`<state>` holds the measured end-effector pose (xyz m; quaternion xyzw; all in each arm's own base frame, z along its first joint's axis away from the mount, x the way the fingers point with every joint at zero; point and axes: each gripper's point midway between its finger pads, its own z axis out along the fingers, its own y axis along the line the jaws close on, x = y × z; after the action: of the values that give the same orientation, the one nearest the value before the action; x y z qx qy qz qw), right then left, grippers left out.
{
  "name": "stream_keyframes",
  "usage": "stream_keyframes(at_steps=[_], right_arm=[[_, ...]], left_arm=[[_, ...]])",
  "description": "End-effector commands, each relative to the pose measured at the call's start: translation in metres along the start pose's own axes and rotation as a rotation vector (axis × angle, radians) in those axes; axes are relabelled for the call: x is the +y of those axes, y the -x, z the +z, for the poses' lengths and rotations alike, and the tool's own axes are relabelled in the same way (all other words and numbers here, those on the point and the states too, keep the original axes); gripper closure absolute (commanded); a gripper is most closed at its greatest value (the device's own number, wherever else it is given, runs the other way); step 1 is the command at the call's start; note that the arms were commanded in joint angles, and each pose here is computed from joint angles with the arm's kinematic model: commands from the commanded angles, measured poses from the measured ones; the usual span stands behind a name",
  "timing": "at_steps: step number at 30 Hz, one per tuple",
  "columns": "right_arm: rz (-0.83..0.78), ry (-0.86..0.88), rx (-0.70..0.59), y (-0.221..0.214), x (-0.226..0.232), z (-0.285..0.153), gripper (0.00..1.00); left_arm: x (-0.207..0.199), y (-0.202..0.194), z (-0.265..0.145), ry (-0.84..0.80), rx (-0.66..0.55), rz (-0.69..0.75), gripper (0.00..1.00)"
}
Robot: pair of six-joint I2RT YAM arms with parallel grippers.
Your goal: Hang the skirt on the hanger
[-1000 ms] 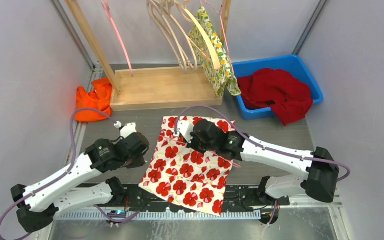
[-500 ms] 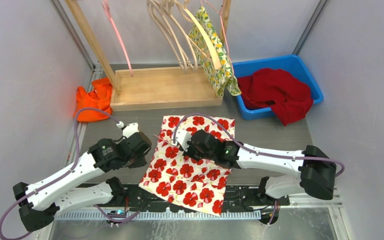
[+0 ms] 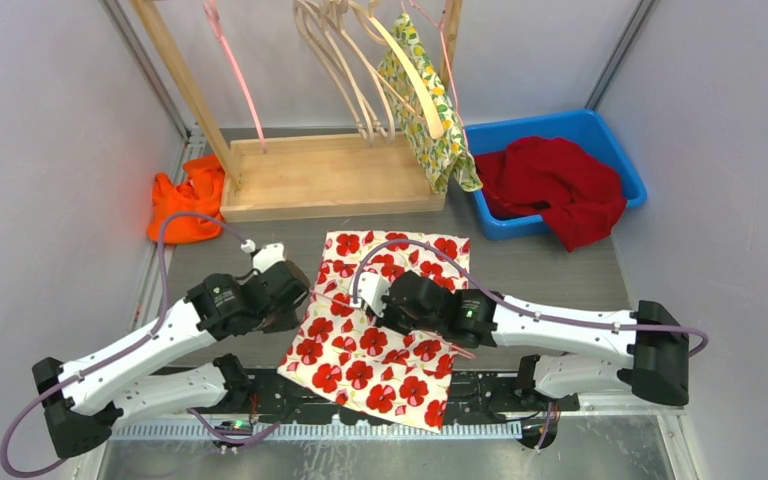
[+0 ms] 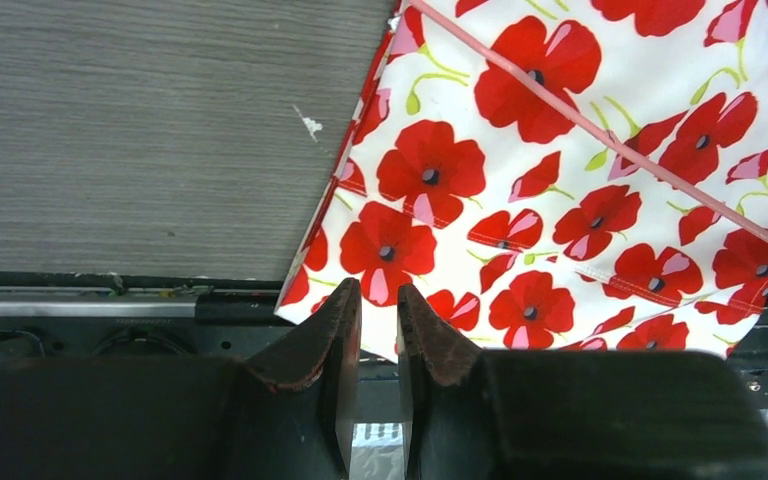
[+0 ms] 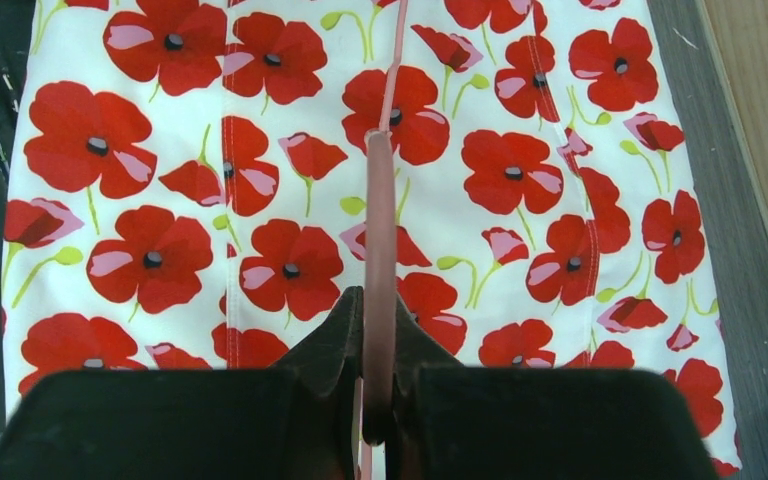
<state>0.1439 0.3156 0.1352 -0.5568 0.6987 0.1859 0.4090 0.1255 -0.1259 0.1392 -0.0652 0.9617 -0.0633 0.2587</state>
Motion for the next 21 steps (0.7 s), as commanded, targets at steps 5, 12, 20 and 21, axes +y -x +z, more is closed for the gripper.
stream_keyframes(at_steps=[5, 12, 20, 21], right_arm=[[-0.012, -0.078, -0.140, 0.058, -0.023, -0.043, 0.99], [-0.012, -0.111, -0.248, 0.103, -0.036, -0.079, 0.99], [-0.021, -0.140, -0.348, 0.157, -0.051, -0.113, 0.99], [-0.027, -0.140, -0.354, 0.162, -0.052, -0.116, 0.99]], left_arm=[[-0.057, 0.050, -0.019, -0.183, -0.145, -0.100, 0.75], [-0.087, 0.090, -0.048, -0.315, -0.266, -0.127, 0.75], [-0.124, 0.126, -0.095, -0.491, -0.346, -0.172, 0.73], [-0.127, 0.129, -0.098, -0.502, -0.352, -0.172, 0.73]])
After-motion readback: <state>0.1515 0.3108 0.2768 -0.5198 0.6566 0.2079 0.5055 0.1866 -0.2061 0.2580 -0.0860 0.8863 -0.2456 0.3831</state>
